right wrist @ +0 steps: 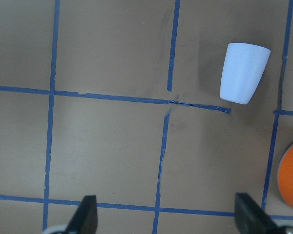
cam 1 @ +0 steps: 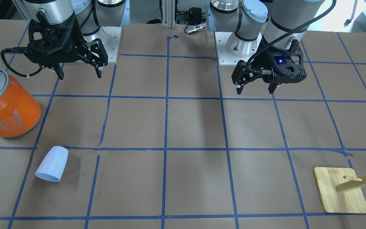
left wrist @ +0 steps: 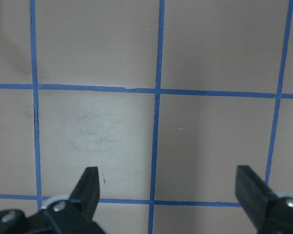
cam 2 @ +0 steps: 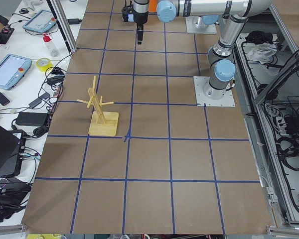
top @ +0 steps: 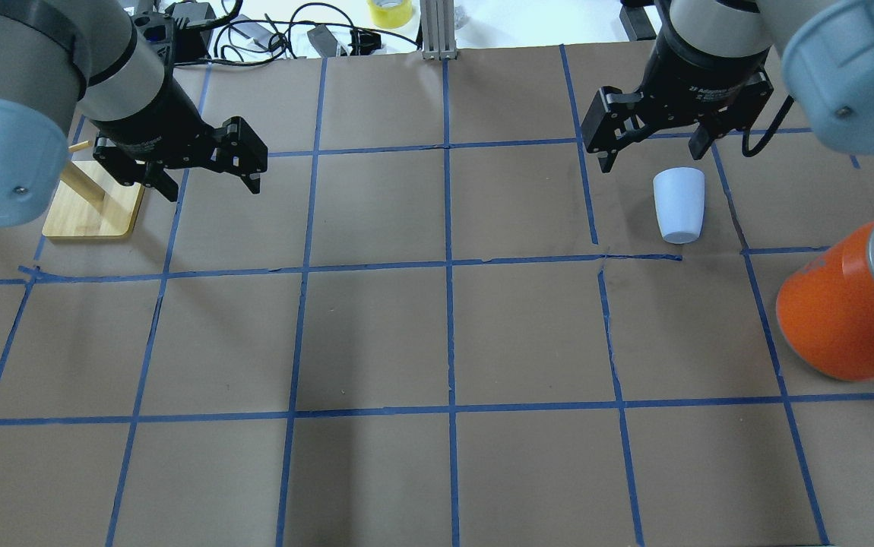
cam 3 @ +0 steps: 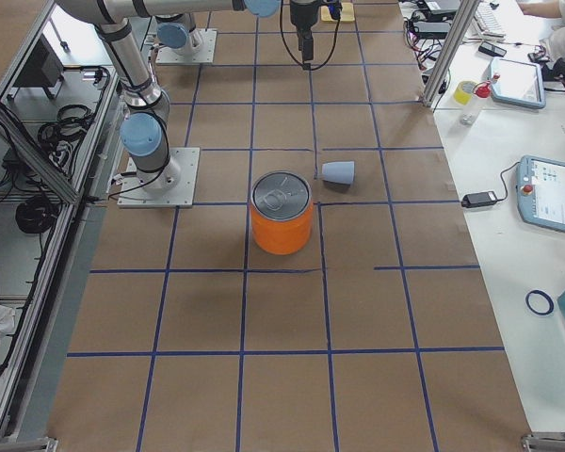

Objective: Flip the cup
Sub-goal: 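Move the right gripper above the white cup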

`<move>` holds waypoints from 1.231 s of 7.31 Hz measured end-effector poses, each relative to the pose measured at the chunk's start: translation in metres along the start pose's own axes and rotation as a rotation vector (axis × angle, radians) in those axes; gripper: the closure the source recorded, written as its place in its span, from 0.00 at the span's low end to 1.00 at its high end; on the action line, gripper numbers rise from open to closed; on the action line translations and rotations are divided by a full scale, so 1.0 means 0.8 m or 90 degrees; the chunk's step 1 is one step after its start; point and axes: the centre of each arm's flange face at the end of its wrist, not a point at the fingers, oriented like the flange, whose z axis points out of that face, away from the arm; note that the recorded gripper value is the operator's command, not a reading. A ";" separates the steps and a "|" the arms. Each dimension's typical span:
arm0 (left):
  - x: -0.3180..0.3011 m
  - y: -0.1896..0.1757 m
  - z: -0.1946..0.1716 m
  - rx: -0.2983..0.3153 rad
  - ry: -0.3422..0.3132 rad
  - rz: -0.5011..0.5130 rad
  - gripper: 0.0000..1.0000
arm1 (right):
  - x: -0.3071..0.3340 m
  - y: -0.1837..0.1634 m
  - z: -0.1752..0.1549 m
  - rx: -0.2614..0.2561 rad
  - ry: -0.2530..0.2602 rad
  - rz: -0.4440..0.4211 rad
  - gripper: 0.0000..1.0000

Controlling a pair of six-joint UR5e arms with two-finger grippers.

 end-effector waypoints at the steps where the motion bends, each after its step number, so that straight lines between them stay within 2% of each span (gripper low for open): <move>1: 0.000 0.000 0.000 0.000 0.000 0.000 0.00 | 0.000 0.001 0.001 -0.003 0.000 0.001 0.00; 5: 0.000 0.000 0.001 -0.001 0.000 0.000 0.00 | 0.004 -0.001 0.001 0.001 0.000 0.011 0.00; 6: 0.000 0.000 0.001 -0.001 0.000 0.000 0.00 | 0.009 -0.004 -0.002 0.010 0.003 0.018 0.00; 8: -0.001 -0.001 0.002 -0.001 0.001 -0.001 0.00 | 0.018 -0.009 -0.012 0.050 0.003 0.027 0.00; 9: -0.002 -0.002 0.003 -0.002 0.000 -0.002 0.00 | 0.021 -0.011 -0.012 0.056 0.002 0.030 0.00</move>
